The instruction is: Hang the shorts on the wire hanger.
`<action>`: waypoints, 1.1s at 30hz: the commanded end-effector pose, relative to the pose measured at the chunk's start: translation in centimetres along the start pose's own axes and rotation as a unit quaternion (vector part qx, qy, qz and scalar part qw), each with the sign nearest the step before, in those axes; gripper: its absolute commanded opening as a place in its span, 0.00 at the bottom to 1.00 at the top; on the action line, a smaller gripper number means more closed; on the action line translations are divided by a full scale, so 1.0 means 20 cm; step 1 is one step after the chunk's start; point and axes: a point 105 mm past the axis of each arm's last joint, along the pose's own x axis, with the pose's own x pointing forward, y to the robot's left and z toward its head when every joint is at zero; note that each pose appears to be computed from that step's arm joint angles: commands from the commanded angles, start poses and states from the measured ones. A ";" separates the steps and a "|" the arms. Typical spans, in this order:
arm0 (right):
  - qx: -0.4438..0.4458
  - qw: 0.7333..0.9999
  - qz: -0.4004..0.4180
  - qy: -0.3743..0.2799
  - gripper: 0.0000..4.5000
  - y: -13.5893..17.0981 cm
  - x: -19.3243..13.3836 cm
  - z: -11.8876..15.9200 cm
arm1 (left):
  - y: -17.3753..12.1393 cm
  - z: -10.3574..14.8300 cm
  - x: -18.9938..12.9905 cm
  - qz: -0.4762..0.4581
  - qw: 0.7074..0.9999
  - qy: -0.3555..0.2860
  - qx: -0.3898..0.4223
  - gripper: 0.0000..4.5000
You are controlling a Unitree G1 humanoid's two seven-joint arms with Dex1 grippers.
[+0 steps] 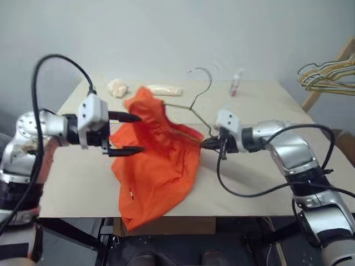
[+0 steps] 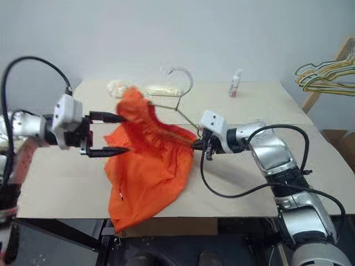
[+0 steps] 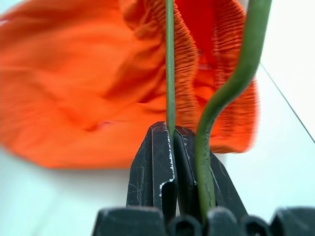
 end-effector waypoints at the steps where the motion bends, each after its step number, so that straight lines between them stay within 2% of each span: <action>1: -0.045 0.999 -0.005 0.004 0.00 0.00 0.00 0.08 | 0.04 0.10 -0.14 -0.022 0.998 0.026 0.061 0.99; 4: -0.058 0.998 -0.001 0.031 0.00 0.00 0.03 0.07 | 0.08 0.10 -0.18 -0.028 0.994 0.048 0.089 0.99; 8: -0.068 0.996 0.004 0.054 0.00 0.00 0.04 0.07 | 0.18 0.06 -0.13 -0.018 0.991 0.073 0.109 0.99; 14: -0.074 0.995 0.013 0.058 0.00 0.00 0.04 0.12 | 0.23 -0.13 0.02 -0.053 0.980 0.142 0.128 0.99; 18: -0.080 0.995 0.017 0.061 0.00 0.00 0.03 0.14 | 0.22 -0.21 0.09 -0.095 0.975 0.167 0.110 0.99; 20: -0.081 0.995 0.020 0.059 0.00 0.00 0.03 0.15 | 0.24 -0.26 0.12 -0.083 0.972 0.186 0.116 0.99; 24: -0.073 0.996 0.022 0.051 0.00 0.01 0.02 0.18 | 0.25 -0.26 0.17 -0.082 0.976 0.170 0.106 0.81; 33: -0.066 0.996 0.012 0.051 0.00 0.00 0.03 0.19 | 0.23 -0.25 0.17 -0.096 0.979 0.156 0.093 0.20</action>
